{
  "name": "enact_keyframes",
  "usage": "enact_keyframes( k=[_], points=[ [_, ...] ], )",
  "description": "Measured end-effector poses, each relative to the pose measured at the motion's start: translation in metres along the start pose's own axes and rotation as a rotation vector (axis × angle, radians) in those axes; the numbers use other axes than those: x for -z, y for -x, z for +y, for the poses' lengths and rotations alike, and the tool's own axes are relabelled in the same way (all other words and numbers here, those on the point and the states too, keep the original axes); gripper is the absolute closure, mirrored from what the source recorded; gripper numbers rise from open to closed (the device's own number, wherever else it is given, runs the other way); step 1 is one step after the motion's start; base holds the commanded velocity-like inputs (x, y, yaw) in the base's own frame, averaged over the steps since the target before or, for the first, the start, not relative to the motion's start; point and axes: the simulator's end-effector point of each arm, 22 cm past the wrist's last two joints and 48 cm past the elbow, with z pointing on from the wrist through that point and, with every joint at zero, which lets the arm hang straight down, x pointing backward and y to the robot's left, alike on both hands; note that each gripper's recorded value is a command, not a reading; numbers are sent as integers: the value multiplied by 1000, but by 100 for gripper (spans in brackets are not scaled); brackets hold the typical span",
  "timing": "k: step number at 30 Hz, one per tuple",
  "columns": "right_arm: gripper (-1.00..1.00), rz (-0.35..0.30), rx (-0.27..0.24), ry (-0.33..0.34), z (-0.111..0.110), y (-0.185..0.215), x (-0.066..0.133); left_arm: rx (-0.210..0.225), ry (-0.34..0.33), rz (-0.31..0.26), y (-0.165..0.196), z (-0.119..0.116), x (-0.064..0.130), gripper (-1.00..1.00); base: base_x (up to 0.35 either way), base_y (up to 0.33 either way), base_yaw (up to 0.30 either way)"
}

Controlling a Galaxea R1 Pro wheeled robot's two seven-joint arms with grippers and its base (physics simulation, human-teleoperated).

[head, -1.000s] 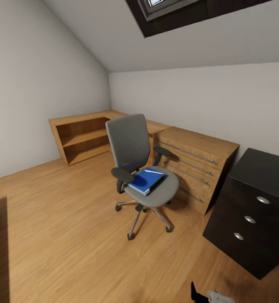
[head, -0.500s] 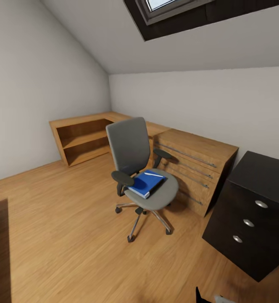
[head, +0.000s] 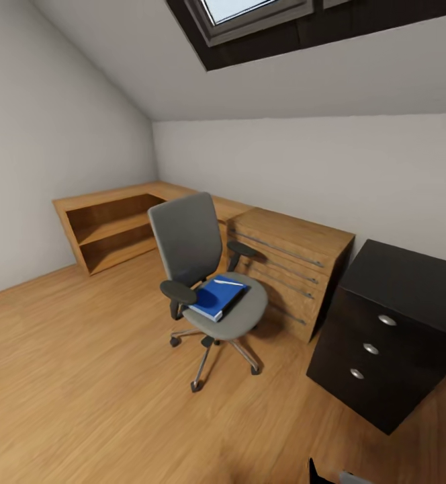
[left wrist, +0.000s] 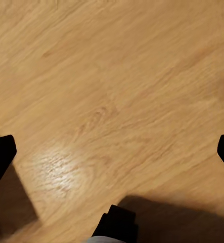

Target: In the bedroom, organize the workspace by keeping the computer under the desk, ensuring the monitor is on the desk, placing the keyboard on the desk next to the monitor, placing the mouse on the desk next to the keyboard, moving the folder from the swivel chair onto the desk next to the mouse, stacking the notebook on top of the folder with the pen on top of the notebook, and positioning the swivel chair next to the desk.

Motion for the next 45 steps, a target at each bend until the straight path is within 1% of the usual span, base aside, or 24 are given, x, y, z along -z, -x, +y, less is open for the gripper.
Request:
enact_keyframes(
  k=[1,2,7,12,15,20,24,45],
  points=[
    [-100,0,1,1,1,2,1,-5,-1,10,-2,0,2,-100,0,0,-295],
    [-100,0,3,3,1,3,2,-17,1,39,-10,3,3,-100,0,0,-295],
    [-100,-1,7,4,0,12,6,-29,2,66,-12,6,11,-100,0,0,-296],
    [-100,-1,10,6,1,20,10,-30,1,70,-9,6,19,-100,0,0,-274],
    [-100,1,14,9,2,24,13,-29,1,69,-6,7,24,-100,0,0,-80],
    [-100,4,16,5,0,31,17,-28,-1,65,0,8,31,-100,0,0,-20],
    [-100,8,11,12,6,35,22,-29,-1,64,4,9,37,-100,0,0,-3],
    [-100,9,10,8,8,65,41,-28,-2,64,22,14,67,-100,0,0,0]
  ],
)
